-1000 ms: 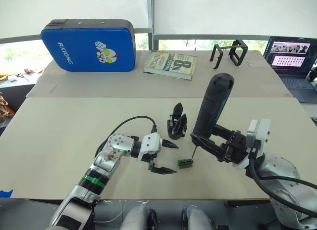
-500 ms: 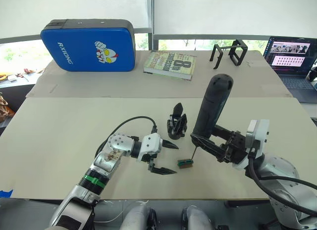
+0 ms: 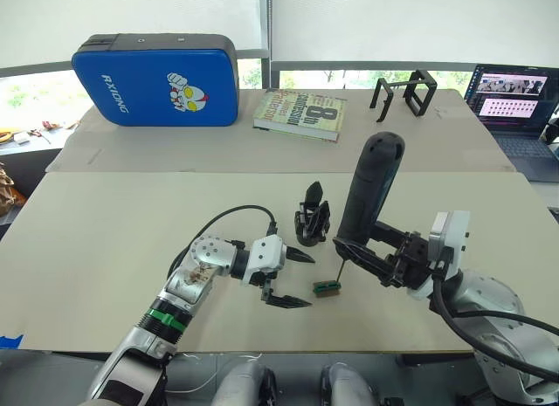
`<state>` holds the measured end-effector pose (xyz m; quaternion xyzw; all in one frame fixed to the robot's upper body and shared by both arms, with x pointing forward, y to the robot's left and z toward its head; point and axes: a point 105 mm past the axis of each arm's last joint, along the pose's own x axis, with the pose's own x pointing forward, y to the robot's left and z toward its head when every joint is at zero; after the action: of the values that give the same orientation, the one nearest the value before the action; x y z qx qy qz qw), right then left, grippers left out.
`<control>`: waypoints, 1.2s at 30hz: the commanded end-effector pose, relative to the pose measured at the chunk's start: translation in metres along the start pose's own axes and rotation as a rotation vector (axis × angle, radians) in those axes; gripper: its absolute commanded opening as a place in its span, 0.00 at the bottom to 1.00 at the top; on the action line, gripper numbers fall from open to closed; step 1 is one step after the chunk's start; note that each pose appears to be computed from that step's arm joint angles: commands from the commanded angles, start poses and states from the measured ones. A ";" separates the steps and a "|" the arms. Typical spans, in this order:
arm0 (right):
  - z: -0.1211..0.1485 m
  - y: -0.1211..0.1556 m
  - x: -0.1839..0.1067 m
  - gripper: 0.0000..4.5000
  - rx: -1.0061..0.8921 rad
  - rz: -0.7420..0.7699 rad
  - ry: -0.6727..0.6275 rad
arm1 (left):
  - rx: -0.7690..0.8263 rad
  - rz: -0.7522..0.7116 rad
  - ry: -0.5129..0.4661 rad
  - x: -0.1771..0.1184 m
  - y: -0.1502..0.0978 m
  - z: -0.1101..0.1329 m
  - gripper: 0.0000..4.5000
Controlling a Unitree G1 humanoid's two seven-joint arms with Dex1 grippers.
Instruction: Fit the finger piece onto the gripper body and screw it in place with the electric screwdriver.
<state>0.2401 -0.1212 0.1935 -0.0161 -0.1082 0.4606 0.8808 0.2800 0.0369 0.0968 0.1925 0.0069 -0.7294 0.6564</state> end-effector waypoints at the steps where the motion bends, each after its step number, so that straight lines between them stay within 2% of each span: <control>1: 0.019 0.002 0.001 0.43 -0.058 0.017 -0.052 | 0.031 0.000 -0.011 0.000 0.001 0.005 1.00; 26: 0.012 0.005 -0.003 0.43 -0.049 0.023 -0.035 | 0.037 0.003 -0.017 0.002 0.004 0.005 1.00; 36: 0.038 0.009 -0.002 0.43 -0.090 0.045 -0.076 | 0.028 0.031 -0.009 -0.008 0.004 0.004 1.00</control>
<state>0.2345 -0.1246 0.2090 -0.0315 -0.1218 0.4630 0.8774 0.2834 0.0426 0.0923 0.1987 0.0158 -0.7224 0.6621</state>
